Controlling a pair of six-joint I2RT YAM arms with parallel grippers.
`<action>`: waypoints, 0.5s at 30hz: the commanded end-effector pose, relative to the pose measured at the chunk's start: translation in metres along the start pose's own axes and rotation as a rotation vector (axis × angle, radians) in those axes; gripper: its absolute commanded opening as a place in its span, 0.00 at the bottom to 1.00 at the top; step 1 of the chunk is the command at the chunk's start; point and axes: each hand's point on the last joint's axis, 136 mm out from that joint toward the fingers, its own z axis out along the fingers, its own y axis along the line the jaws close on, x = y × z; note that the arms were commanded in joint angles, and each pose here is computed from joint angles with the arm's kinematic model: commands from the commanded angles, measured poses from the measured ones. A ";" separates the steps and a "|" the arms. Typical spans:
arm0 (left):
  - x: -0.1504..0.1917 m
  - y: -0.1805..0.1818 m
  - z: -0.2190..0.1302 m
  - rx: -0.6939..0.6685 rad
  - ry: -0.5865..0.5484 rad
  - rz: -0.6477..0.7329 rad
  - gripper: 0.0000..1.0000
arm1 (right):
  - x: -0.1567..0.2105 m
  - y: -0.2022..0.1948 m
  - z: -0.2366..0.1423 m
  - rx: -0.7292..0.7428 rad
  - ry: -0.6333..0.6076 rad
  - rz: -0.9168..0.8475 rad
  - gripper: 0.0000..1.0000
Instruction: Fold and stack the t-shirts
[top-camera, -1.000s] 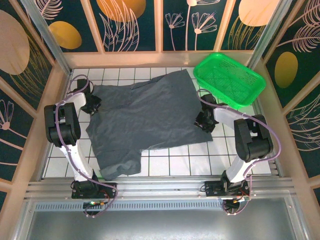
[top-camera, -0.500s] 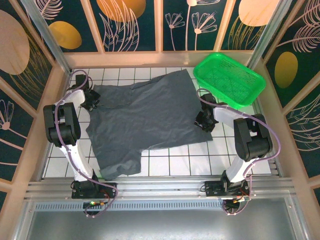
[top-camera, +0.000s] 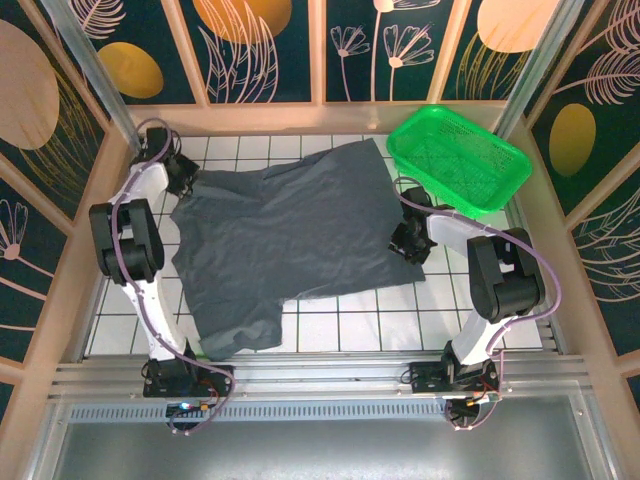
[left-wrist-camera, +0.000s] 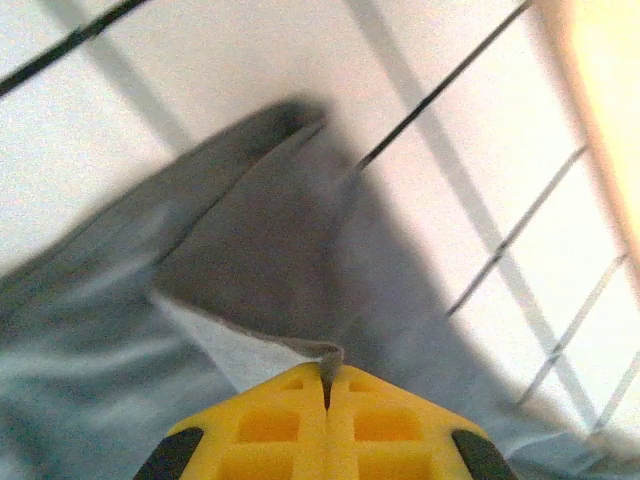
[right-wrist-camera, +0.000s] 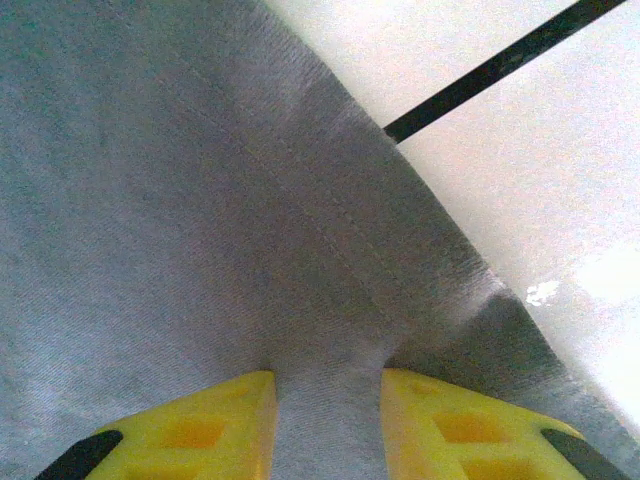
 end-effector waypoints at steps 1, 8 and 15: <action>-0.056 -0.073 -0.005 0.207 -0.131 -0.025 0.00 | 0.005 -0.005 0.003 0.041 0.021 -0.014 0.34; -0.112 -0.149 0.021 0.490 -0.242 -0.089 0.00 | 0.007 -0.003 0.003 0.031 0.034 -0.001 0.34; -0.114 -0.184 0.022 0.688 -0.230 -0.080 0.68 | 0.000 0.021 -0.009 -0.015 0.015 -0.056 0.48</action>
